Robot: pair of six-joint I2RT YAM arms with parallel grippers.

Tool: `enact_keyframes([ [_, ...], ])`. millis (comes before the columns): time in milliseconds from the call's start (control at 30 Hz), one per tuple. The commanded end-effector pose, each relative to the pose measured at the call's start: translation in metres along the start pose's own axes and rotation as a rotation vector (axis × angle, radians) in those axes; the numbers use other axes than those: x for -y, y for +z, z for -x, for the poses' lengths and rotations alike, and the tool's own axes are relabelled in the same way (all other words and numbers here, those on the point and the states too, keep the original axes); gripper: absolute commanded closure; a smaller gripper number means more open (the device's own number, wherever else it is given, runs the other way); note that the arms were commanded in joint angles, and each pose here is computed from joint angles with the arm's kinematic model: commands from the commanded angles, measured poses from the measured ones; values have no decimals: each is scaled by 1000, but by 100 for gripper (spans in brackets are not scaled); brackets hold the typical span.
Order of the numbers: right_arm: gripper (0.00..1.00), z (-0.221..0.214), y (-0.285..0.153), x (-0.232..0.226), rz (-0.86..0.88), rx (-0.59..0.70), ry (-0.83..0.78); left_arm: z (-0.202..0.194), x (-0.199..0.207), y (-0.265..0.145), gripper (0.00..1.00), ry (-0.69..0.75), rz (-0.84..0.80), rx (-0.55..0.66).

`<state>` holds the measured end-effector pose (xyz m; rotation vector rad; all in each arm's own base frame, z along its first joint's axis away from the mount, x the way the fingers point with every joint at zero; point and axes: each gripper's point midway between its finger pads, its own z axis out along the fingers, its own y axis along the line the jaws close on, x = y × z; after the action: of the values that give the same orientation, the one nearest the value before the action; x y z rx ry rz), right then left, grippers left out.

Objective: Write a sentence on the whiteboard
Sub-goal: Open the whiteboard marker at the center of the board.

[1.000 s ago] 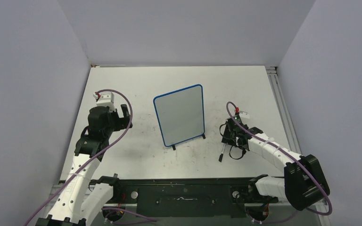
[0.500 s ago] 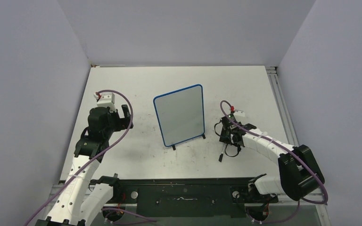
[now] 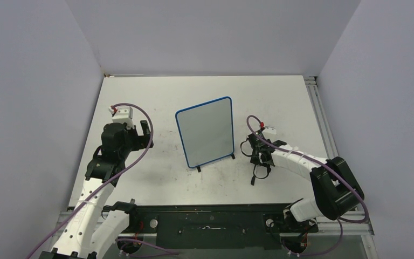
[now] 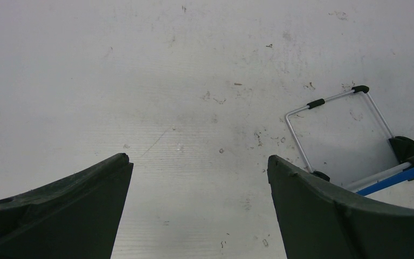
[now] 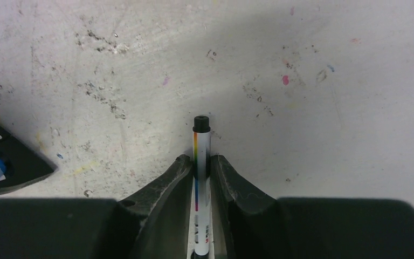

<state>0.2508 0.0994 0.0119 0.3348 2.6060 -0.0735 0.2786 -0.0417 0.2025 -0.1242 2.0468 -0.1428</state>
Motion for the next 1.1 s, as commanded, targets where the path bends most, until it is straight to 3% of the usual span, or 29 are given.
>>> enact_keyframes([
  [0,83,4,5,-9,4,5,15,8,5,-2,4,-10,-17,31],
  [100,83,-3,7,-5,-9,-12,15,9,5,-3,4,-8,-22,35],
  [200,94,-5,6,-4,-8,-19,27,7,5,-1,4,-5,-18,27],
  [267,95,-1,1,-5,5,-2,41,8,8,-1,3,5,-33,29],
  [500,95,45,-49,-27,186,177,109,24,33,-26,0,5,-147,99],
  [533,95,52,-59,-30,224,206,118,34,40,-36,5,-8,-175,114],
  [767,95,86,-141,-63,527,402,113,72,111,-99,17,-67,-505,163],
  [1067,95,102,-261,-119,1006,607,71,55,226,-158,21,-111,-918,94],
])
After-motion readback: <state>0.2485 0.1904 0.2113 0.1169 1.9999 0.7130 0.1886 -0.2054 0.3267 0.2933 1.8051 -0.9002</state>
